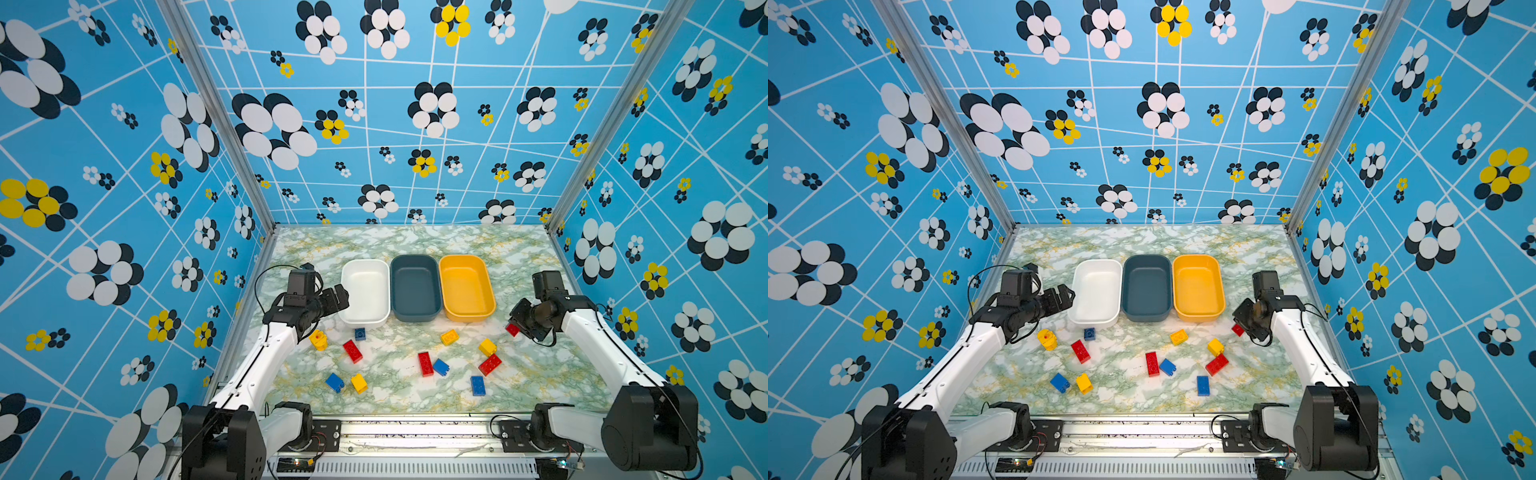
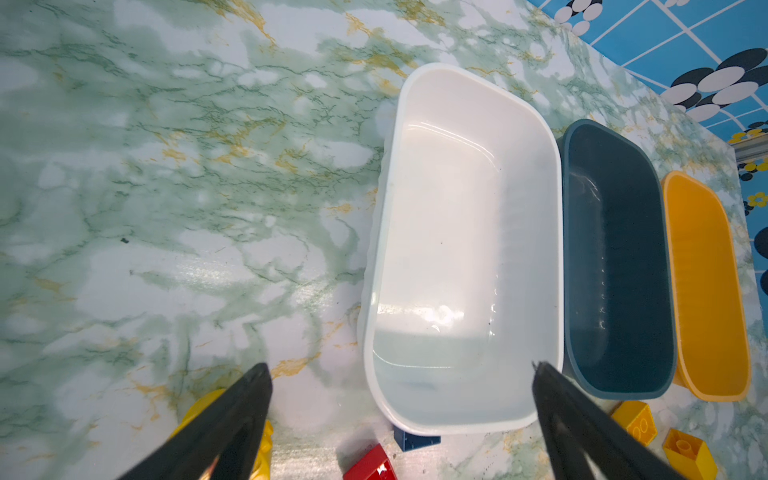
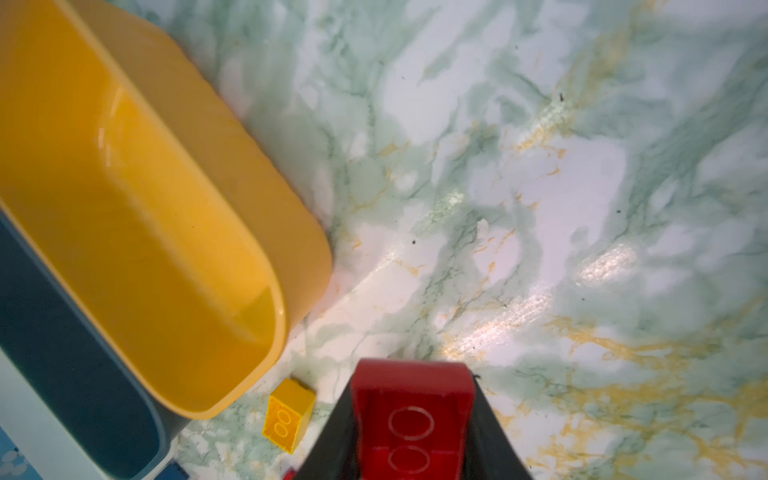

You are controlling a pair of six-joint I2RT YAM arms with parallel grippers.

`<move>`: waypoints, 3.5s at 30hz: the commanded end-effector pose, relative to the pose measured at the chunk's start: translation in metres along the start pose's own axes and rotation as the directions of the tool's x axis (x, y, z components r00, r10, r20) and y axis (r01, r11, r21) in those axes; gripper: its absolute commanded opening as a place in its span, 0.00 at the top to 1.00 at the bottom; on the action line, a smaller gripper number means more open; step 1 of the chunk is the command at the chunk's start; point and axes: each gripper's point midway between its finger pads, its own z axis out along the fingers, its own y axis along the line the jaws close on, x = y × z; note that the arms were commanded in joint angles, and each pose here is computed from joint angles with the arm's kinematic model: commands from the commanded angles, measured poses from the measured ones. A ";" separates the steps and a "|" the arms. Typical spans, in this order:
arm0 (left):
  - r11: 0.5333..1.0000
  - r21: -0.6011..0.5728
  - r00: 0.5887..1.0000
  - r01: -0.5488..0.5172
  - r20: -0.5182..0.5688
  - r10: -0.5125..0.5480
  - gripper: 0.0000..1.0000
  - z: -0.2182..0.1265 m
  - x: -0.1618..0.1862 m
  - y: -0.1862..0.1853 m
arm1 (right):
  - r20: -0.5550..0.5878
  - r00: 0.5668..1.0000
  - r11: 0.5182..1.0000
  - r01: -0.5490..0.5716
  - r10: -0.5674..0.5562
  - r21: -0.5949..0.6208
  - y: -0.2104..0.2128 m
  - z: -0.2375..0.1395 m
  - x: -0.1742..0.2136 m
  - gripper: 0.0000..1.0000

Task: Sort the legos into containers by color
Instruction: 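Carry the red brick over the yellow bin and open the right gripper, then lower the left gripper onto the yellow round piece and grasp it while right gripper withdraws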

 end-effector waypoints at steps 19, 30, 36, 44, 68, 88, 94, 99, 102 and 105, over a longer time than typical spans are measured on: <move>0.999 -0.021 0.998 0.045 -0.046 -0.046 0.01 -0.001 0.026 0.012 | -0.083 0.881 0.885 0.464 -0.465 -0.038 0.138 0.059 -0.020 0.76; 0.998 -0.039 0.998 0.056 -0.033 -0.058 0.01 -0.007 0.028 0.015 | -0.117 0.854 0.858 0.513 -0.507 0.028 0.141 0.075 -0.030 0.50; 0.997 -0.055 0.998 0.060 -0.034 -0.062 0.01 -0.008 0.028 0.017 | -0.107 0.848 0.852 0.524 -0.519 0.021 0.144 0.066 -0.032 0.39; 0.995 -0.078 0.997 0.068 -0.042 -0.071 0.01 -0.011 0.030 0.020 | -0.094 0.848 0.852 0.523 -0.522 -0.006 0.145 0.055 -0.029 0.34; 0.919 -0.344 0.969 0.194 -0.082 -0.235 0.03 -0.036 0.069 0.066 | -0.076 0.854 0.849 0.495 -0.515 -0.186 0.112 -0.007 0.027 0.05; 0.859 -0.478 0.934 0.184 -0.188 -0.305 0.17 -0.001 0.093 0.088 | -0.064 0.863 0.855 0.482 -0.501 -0.191 0.097 -0.015 0.037 0.02; 0.844 -0.508 0.928 0.175 -0.202 -0.314 0.22 0.015 0.094 0.095 | -0.055 0.867 0.858 0.479 -0.496 -0.187 0.097 -0.018 0.035 0.02; 0.832 -0.529 0.927 0.169 -0.201 -0.317 0.26 0.022 0.090 0.097 | -0.053 0.866 0.858 0.480 -0.496 -0.182 0.097 -0.020 0.034 0.02; 0.824 -0.543 0.927 0.162 -0.203 -0.316 0.28 0.024 0.091 0.101 | -0.050 0.866 0.858 0.482 -0.497 -0.178 0.096 -0.021 0.033 0.01; 0.820 -0.549 0.925 0.165 -0.203 -0.322 0.31 0.027 0.091 0.103 | -0.048 0.869 0.861 0.478 -0.492 -0.174 0.096 -0.021 0.032 0.01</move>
